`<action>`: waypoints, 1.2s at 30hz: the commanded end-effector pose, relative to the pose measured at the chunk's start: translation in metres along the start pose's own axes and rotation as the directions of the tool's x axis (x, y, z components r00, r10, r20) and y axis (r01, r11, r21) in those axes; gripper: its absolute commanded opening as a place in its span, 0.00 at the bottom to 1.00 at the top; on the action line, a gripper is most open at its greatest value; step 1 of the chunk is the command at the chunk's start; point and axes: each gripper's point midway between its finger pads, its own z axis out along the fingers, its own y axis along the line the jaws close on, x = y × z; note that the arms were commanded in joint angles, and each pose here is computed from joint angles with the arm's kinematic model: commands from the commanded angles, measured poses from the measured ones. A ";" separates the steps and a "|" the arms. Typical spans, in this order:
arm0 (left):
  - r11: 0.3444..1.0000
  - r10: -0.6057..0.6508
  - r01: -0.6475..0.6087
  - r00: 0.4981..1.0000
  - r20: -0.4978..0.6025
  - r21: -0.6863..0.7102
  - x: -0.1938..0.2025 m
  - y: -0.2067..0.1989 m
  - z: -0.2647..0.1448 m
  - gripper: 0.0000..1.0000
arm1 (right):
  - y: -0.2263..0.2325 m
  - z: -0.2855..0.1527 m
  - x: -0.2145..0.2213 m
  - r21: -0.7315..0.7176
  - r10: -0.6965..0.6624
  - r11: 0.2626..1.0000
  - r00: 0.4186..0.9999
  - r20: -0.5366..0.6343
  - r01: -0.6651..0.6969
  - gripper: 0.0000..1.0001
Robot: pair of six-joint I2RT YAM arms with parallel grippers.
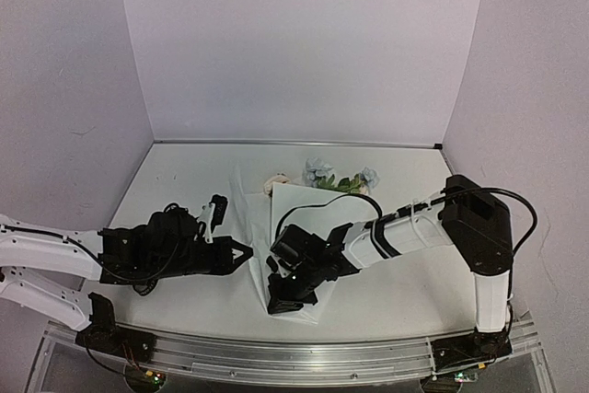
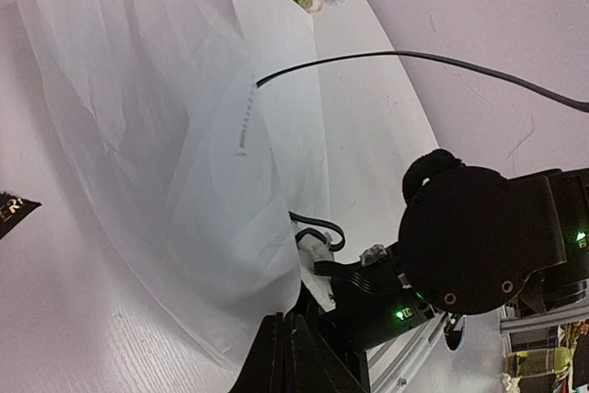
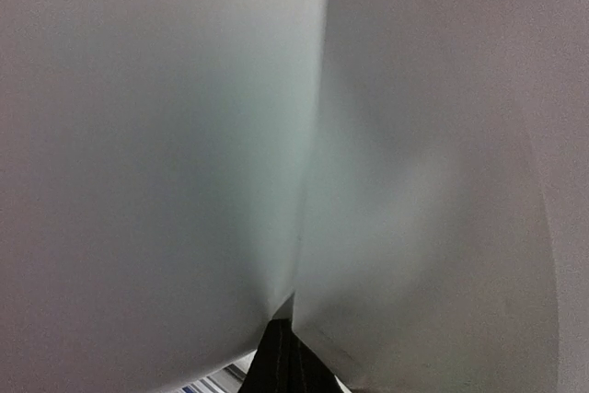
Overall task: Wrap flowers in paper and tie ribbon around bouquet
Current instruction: Fold the two-thirds-folded wrapping paper at the center of the board.
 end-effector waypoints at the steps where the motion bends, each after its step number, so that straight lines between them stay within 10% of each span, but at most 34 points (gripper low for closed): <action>1: 0.993 0.047 -0.050 0.998 0.032 0.110 -0.017 -0.036 0.001 0.00 | -0.016 0.007 0.009 0.012 0.020 1.000 0.998 -0.058 -0.019 0.00; 16: 0.958 0.186 -0.169 0.981 -0.051 0.230 -0.004 -0.068 0.012 0.00 | 0.034 -0.088 0.022 -0.284 -0.101 0.956 0.989 -0.105 0.067 0.06; 36: 0.933 0.328 -0.253 0.891 -0.315 0.255 0.044 -0.083 0.104 0.00 | -0.142 -0.151 0.030 0.184 0.041 0.976 0.934 0.355 -0.113 0.26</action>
